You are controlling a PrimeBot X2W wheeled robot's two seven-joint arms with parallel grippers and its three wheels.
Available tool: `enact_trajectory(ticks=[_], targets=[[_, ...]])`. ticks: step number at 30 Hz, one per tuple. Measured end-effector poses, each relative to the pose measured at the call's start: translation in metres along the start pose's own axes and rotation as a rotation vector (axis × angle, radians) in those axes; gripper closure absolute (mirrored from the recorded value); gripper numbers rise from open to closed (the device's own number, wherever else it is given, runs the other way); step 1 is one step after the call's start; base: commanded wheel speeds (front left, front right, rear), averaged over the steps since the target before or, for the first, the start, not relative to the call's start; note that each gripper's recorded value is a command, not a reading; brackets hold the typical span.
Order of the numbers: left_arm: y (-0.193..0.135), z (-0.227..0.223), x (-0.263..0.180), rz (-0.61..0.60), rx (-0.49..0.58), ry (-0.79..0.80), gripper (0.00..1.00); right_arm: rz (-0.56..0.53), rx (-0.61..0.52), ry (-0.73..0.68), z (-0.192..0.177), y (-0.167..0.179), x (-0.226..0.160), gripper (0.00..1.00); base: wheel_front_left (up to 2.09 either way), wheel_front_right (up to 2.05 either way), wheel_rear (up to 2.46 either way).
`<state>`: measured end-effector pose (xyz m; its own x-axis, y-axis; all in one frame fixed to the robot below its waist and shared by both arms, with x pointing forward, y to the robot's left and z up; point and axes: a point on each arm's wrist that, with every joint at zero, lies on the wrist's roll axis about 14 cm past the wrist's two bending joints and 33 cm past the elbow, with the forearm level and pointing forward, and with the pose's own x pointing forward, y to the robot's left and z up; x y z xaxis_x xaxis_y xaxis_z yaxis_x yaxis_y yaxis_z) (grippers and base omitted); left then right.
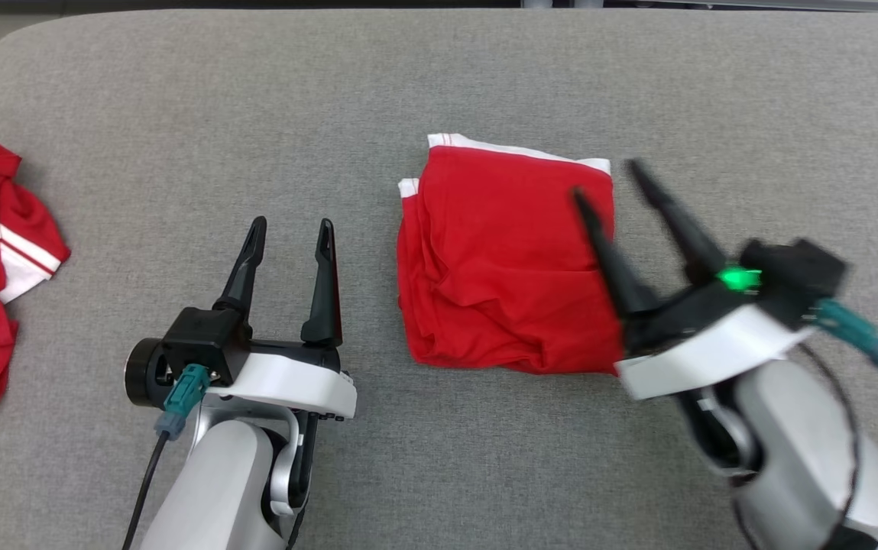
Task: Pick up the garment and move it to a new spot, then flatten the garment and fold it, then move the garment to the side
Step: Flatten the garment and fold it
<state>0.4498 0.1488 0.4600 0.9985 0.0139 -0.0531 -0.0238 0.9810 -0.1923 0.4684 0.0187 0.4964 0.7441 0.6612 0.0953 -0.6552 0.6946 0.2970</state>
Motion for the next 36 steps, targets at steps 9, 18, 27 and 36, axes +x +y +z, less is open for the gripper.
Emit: enact_trajectory(ticks=[9,18,27,36], targets=[[-0.006,0.006,0.005,-0.028,0.033,-0.024,0.0,-0.377,-0.111,-0.033,0.022,-0.111,-0.079,0.0,0.0,0.0,0.0],[-0.006,0.017,-0.001,-0.048,0.078,-0.052,0.0,-0.546,-0.18,-0.009,0.037,-0.135,-0.141,0.0,0.0,0.0,0.0],[0.006,0.022,-0.032,-0.033,0.085,-0.049,0.0,-0.561,-0.196,0.004,0.046,-0.106,-0.169,0.0,0.0,0.0,0.0],[0.025,0.026,-0.07,0.004,0.081,-0.034,0.0,-0.556,-0.206,0.012,0.052,-0.072,-0.193,0.0,0.0,0.0,0.0]])
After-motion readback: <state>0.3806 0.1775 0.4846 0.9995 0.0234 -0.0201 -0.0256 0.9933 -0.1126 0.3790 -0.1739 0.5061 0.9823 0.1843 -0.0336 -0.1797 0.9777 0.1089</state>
